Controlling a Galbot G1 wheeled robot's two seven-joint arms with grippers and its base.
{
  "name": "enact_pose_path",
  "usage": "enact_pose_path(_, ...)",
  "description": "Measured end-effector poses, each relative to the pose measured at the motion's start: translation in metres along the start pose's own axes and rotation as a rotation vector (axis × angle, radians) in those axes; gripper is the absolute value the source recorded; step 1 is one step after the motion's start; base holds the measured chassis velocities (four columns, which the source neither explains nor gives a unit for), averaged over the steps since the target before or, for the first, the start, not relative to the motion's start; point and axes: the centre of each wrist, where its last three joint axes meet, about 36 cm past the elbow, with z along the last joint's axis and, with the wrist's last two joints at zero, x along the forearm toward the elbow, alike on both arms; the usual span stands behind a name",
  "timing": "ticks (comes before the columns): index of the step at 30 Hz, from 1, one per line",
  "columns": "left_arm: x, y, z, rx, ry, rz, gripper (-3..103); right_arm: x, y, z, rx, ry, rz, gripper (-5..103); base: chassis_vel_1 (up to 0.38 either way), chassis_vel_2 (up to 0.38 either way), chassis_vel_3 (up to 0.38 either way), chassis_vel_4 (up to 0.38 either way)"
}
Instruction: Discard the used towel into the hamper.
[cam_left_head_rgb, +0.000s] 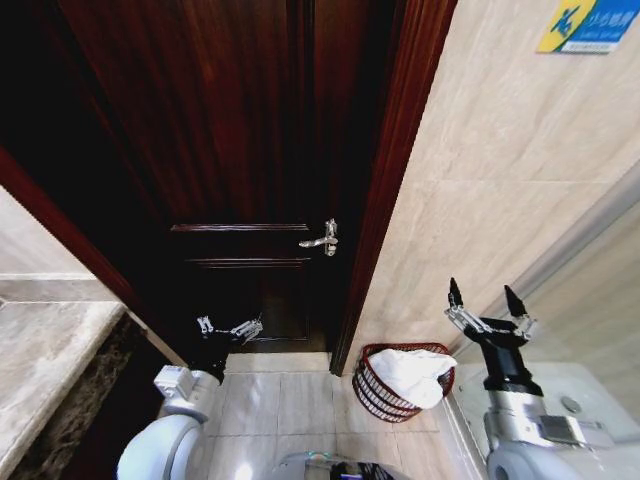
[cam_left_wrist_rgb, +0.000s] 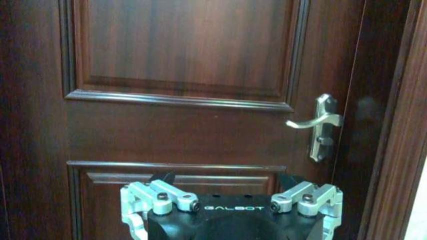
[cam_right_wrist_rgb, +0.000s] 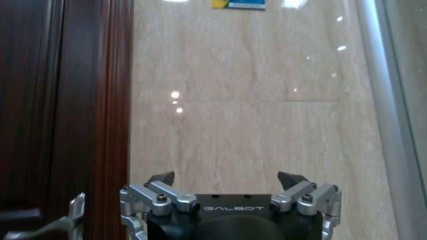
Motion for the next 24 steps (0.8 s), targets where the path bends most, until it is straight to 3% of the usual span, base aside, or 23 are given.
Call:
enact_pose_path(9, 0.0, 0.0, 0.0, 0.0, 0.0, 0.0, 100, 0.04, 0.011, 0.033, 0.021, 0.068, -0.064, 100, 0.0, 0.0, 0.0, 0.0)
enact_pose_path(24, 0.0, 0.0, 0.0, 0.0, 0.0, 0.0, 100, 0.042, 0.033, 0.011, -0.001, 0.123, 0.005, 100, 0.0, 0.0, 0.0, 0.0)
